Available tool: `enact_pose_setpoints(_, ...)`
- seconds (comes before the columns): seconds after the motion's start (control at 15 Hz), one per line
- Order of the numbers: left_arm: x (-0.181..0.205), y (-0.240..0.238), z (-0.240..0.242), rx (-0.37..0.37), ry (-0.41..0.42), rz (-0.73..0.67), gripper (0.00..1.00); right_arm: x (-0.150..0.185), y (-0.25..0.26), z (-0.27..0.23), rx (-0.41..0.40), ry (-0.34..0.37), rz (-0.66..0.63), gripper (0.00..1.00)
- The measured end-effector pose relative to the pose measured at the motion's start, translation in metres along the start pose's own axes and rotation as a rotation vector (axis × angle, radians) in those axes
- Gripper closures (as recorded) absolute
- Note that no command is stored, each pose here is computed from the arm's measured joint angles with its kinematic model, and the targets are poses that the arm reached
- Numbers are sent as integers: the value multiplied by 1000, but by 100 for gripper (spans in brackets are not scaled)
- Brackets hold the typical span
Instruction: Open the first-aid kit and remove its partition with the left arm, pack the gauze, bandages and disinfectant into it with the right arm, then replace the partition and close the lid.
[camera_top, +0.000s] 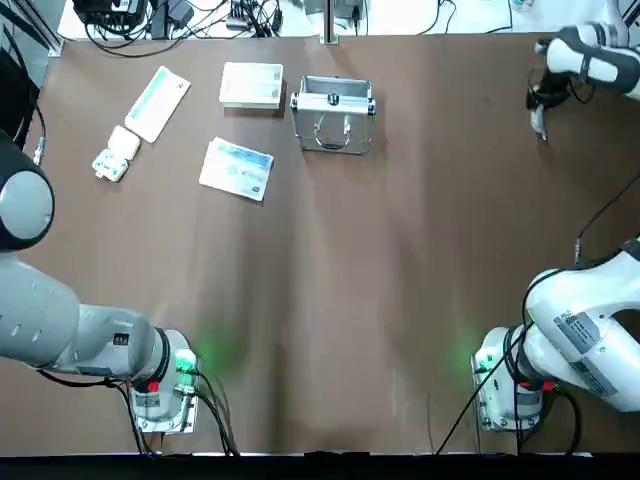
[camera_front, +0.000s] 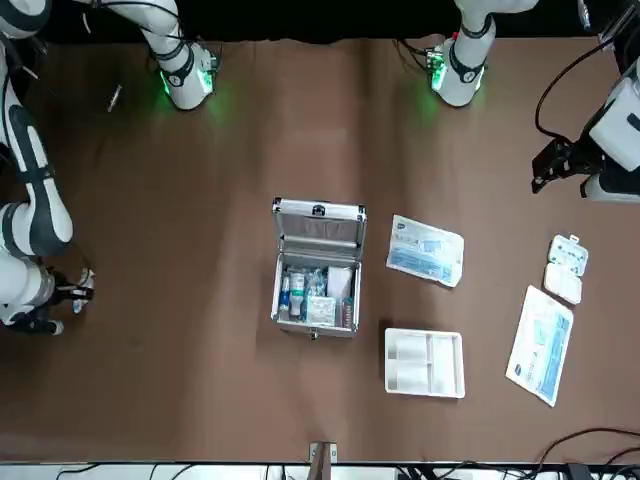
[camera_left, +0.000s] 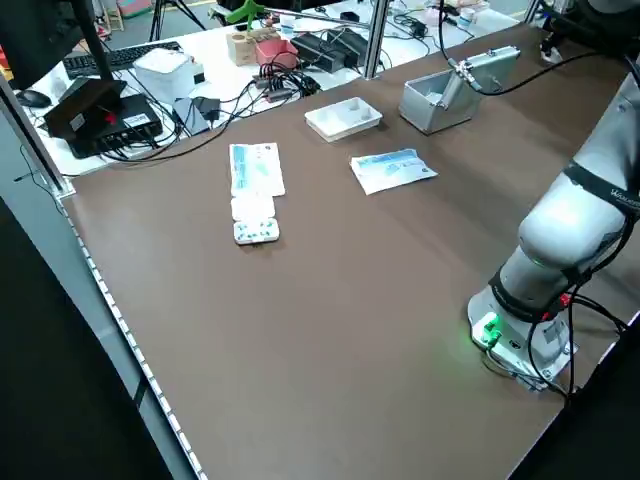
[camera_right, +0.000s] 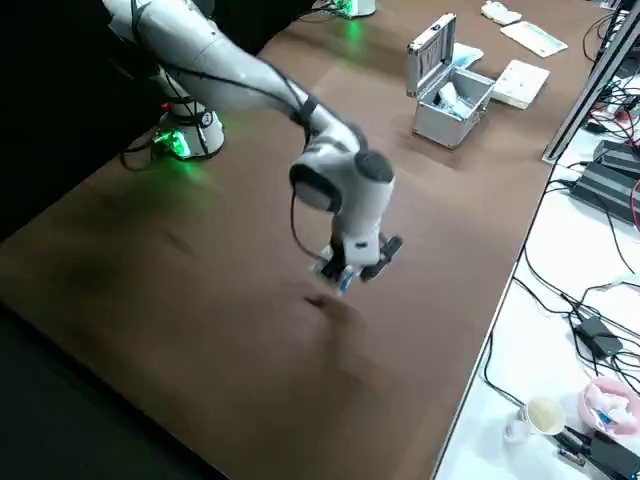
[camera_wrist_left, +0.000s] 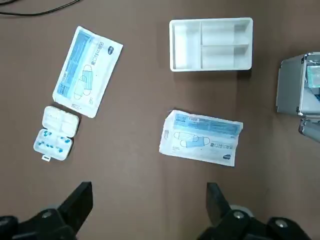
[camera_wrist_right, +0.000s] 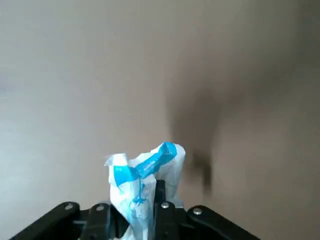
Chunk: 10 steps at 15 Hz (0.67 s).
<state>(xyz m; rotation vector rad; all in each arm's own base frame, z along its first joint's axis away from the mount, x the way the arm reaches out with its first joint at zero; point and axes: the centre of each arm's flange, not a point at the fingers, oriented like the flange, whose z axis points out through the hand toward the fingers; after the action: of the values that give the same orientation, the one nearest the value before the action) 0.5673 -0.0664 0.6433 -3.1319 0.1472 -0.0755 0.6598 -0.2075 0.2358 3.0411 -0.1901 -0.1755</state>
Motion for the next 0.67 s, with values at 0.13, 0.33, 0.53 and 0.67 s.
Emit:
enact_pose_setpoints(0.13, 0, 0, 0, 0, 0, 0, 0, 2, -46, -35, 37, 1, 70, 86)
enact_pose_setpoints(0.33, 0, 0, 0, 0, 0, 0, 0, -6, -132, -84, 84, -15, 192, 86)
enact_pose_setpoints(0.53, 0, 0, 0, 0, 0, 0, 0, -21, -225, -121, 118, -10, 283, 85)
enact_pose_setpoints(0.67, 0, 0, 0, 0, 0, 0, 0, -35, -284, -134, 143, -24, 335, 86)
